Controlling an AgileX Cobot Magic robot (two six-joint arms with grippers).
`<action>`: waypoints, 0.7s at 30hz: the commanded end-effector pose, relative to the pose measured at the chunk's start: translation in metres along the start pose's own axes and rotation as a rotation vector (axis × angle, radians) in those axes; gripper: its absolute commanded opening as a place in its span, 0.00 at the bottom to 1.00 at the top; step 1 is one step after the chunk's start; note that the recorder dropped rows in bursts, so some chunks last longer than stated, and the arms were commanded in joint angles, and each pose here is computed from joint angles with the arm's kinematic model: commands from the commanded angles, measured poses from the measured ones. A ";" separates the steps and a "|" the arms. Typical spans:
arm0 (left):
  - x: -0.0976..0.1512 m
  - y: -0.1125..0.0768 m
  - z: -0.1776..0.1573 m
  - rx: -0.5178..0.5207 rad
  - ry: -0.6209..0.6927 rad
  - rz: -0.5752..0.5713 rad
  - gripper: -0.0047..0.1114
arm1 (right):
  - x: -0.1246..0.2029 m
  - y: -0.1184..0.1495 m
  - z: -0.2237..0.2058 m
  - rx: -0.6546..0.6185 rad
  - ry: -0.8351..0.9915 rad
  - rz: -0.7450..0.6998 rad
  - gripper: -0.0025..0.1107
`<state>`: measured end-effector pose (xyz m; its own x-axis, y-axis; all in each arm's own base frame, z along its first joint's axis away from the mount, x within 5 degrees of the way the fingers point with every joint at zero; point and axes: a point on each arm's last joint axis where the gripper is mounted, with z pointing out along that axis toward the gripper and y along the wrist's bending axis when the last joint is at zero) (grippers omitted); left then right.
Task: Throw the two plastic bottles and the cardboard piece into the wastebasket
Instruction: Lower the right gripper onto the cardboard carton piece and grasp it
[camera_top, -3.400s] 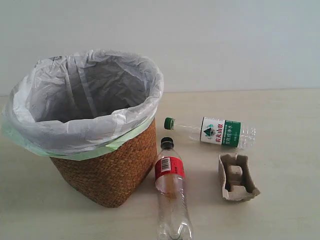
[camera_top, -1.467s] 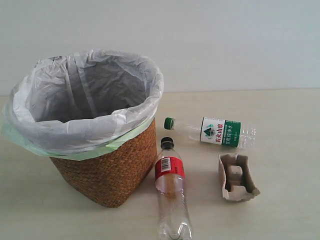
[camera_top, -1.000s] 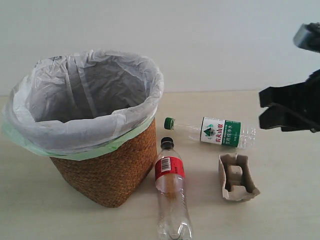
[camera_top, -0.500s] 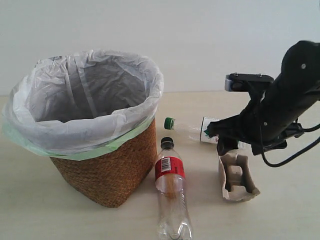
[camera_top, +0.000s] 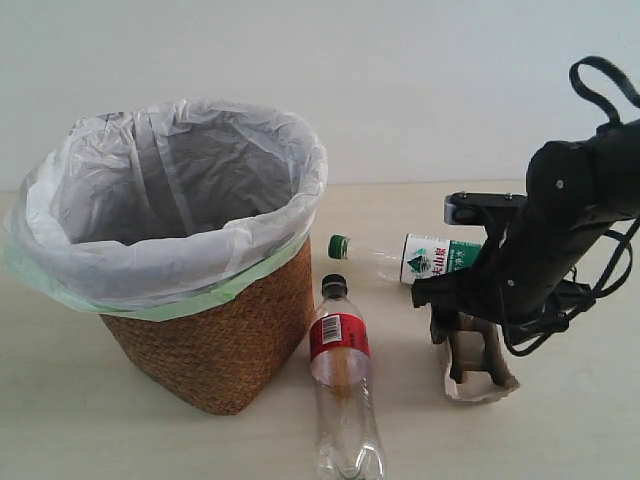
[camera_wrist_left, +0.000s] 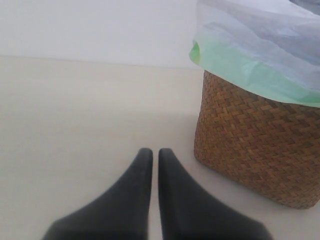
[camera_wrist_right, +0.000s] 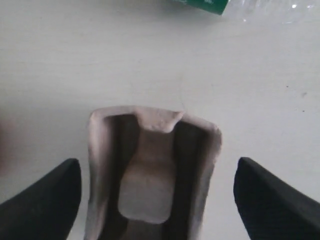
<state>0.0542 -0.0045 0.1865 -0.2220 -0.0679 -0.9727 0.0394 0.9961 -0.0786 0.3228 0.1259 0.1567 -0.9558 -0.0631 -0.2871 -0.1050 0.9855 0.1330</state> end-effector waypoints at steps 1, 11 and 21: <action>0.001 0.000 0.000 -0.002 0.000 -0.006 0.07 | 0.002 0.011 0.019 -0.009 0.002 -0.025 0.68; 0.001 0.000 0.000 -0.002 0.000 -0.006 0.07 | 0.010 0.016 0.042 0.041 0.054 -0.101 0.46; 0.001 0.000 0.000 -0.002 0.000 -0.006 0.07 | 0.000 0.020 0.011 0.047 0.081 -0.126 0.02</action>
<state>0.0542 -0.0045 0.1865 -0.2220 -0.0679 -0.9727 0.0394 0.9961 -0.0786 0.3232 0.1482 0.1291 -0.9637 -0.1890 -0.1886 -0.2018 0.9781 0.0508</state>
